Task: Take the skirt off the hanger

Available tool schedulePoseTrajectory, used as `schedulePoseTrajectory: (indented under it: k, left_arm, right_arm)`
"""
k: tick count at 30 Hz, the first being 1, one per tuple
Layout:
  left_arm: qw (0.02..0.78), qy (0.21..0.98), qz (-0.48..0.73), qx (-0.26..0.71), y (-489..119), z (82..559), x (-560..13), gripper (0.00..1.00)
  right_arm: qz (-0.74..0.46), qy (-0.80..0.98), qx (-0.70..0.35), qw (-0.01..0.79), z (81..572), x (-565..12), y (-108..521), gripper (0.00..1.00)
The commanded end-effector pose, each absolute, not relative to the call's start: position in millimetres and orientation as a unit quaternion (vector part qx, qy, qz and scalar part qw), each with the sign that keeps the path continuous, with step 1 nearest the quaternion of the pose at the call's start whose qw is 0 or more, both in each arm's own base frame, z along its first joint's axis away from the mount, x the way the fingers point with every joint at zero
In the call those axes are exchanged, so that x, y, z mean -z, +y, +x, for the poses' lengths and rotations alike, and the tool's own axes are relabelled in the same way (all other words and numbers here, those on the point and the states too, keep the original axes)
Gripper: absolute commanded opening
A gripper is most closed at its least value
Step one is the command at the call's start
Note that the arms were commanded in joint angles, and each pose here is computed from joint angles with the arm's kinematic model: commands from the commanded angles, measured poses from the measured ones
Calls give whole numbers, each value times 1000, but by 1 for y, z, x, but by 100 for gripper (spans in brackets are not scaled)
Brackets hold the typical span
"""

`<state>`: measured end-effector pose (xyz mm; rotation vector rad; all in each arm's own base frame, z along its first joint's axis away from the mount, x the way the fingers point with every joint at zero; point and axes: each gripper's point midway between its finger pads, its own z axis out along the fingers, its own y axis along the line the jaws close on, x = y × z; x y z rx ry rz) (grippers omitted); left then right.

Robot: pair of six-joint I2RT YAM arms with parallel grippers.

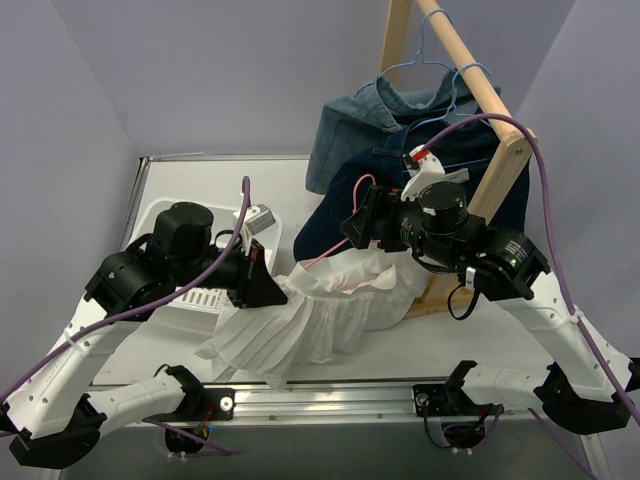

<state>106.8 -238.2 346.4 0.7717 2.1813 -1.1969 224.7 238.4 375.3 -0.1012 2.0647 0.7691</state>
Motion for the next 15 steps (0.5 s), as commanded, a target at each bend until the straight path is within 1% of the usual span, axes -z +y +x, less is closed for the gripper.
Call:
schedulePoseTrajectory:
  k: [1, 2, 3, 6, 8, 11, 12, 14, 15]
  left_arm:
    - [283, 782, 293, 471, -245, 106, -364, 2]
    - [282, 782, 294, 472, -246, 106, -364, 2]
    - [280, 782, 293, 473, -247, 106, -364, 2]
    - [285, 778, 291, 479, -249, 108, -368, 2]
    - [287, 775, 290, 482, -252, 110, -370, 2]
    - [286, 773, 291, 486, -255, 112, -372, 2]
    - [287, 771, 292, 487, -255, 112, -374, 2]
    - [288, 769, 294, 490, -256, 111, -377, 2]
    - [288, 768, 294, 491, -256, 111, -378, 2]
  right_arm:
    - [-55, 830, -324, 451, 227, -373, 251, 74]
    - [-57, 831, -325, 449, 227, -372, 253, 71]
    - [-59, 831, -325, 447, 227, -370, 255, 66]
    - [-67, 834, -325, 441, 226, -365, 259, 59]
    - [-71, 838, -321, 436, 225, -359, 261, 57]
    - [-73, 842, -316, 431, 224, -351, 262, 49]
    - [-73, 844, -314, 428, 224, -348, 262, 45]
    - [-75, 848, -310, 424, 223, -342, 262, 41]
    - [-74, 849, -307, 424, 224, -340, 262, 30]
